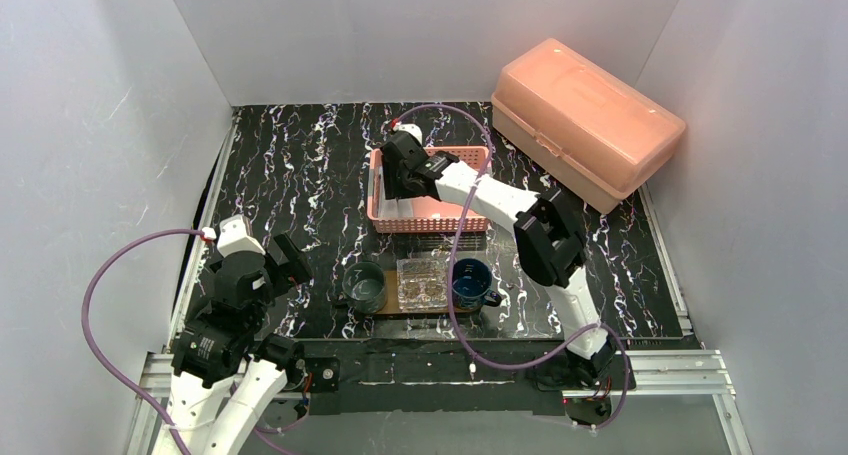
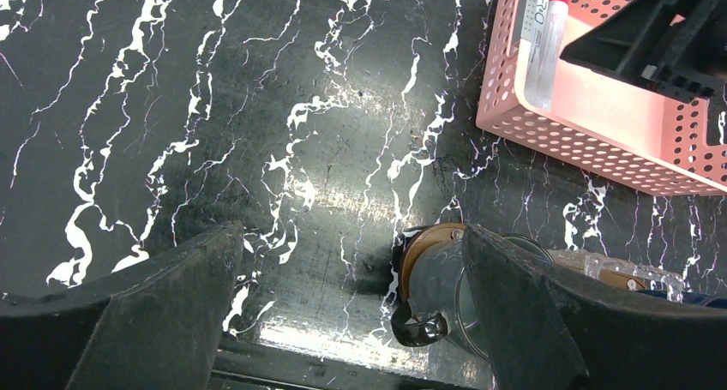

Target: Prepare toiletry sets of a toothbrush and toothpaste on the tray

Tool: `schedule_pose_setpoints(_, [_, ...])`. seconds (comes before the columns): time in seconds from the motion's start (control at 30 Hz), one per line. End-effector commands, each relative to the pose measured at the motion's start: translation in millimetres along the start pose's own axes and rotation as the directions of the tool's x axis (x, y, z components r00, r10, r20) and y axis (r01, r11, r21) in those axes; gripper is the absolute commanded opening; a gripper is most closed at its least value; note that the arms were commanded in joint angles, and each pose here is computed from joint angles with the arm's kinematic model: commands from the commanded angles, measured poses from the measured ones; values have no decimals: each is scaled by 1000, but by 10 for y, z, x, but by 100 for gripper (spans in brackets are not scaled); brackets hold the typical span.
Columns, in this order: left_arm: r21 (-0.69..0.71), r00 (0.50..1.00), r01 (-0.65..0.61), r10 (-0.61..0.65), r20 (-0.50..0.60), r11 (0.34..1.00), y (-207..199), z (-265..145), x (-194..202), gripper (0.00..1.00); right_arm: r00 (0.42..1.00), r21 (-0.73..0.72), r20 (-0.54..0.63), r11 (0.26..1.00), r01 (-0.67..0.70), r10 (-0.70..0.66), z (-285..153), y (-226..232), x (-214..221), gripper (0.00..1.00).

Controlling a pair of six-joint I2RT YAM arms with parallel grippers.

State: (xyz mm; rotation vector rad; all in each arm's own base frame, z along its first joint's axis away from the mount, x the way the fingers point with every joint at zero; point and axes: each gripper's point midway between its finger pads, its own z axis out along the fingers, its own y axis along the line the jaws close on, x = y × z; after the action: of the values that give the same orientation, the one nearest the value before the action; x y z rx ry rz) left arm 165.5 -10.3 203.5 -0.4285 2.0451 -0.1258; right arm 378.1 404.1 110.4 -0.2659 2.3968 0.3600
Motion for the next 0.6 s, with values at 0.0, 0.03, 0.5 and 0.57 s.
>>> schedule_pose_setpoints(0.0, [-8,1000,-13,13,6,1000,5,21,-18,99,997,-76,66,996,-36,41,108,151,-334,59])
schedule_pose_setpoints(0.03, [-9,1000,-13,13,7,1000,8,20,-19,99,997,-79,63,996,-41,46,152,146,-343,59])
schedule_pose_setpoints(0.5, [-17,1000,-14,14,8,1000,21,27,-20,99,995,-104,56,992,-73,80,574,163,-377,59])
schedule_pose_setpoints(0.57, [-18,1000,-15,15,6,1000,21,30,-17,99,995,-105,52,992,-75,81,622,160,-366,59])
